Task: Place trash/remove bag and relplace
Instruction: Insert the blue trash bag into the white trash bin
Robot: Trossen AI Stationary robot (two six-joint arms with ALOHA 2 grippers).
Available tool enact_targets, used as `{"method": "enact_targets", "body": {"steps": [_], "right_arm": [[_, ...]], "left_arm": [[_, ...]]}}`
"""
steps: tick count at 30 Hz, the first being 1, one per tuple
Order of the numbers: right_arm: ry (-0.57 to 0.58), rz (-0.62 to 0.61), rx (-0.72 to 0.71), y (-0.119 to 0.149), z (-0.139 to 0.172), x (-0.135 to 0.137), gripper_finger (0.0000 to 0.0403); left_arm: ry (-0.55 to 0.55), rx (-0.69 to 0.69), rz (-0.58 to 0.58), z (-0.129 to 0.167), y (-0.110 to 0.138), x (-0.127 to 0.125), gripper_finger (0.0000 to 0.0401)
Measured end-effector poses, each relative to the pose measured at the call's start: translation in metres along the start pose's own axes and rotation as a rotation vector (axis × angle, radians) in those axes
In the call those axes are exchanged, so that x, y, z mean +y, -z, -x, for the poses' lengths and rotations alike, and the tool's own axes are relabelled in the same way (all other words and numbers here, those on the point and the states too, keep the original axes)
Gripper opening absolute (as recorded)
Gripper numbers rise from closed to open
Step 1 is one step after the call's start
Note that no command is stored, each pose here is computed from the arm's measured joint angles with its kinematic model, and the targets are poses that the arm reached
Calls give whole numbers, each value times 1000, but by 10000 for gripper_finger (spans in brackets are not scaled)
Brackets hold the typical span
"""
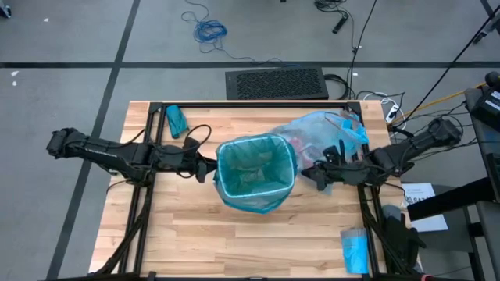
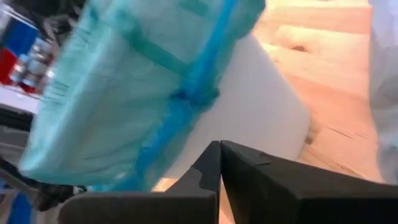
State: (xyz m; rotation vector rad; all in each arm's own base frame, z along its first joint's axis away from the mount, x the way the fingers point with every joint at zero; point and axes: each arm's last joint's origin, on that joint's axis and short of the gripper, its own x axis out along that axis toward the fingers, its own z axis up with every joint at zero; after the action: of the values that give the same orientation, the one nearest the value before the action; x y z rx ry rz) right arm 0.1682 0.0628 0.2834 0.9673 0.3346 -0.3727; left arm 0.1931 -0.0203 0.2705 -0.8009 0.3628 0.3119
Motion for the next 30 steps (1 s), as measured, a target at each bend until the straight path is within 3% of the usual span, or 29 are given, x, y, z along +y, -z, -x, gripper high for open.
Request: {"method": "enact_targets", "body": {"steps": [5,14,21,23,26,30], "right_arm": [[-149,18,-50,0,5,17,0],[-157,46,-37,-1,-7,19,0],[-112,56,75,10,-34,17,0],[-39,35,98,14,-37,10,0],[69,-9,45,14,-33,1,0],[3,-5,-46,-1,-20,5,0]], "left_arm": [[1,0,0,0,0,0,132],[3,-2,-1,0,0,0,132],[2,-2,-1,0,0,0,132],[2,-2,-2,0,0,0,132],[2,-1,-2,0,0,0,132],[2,-1,-2,0,0,0,132]]}}
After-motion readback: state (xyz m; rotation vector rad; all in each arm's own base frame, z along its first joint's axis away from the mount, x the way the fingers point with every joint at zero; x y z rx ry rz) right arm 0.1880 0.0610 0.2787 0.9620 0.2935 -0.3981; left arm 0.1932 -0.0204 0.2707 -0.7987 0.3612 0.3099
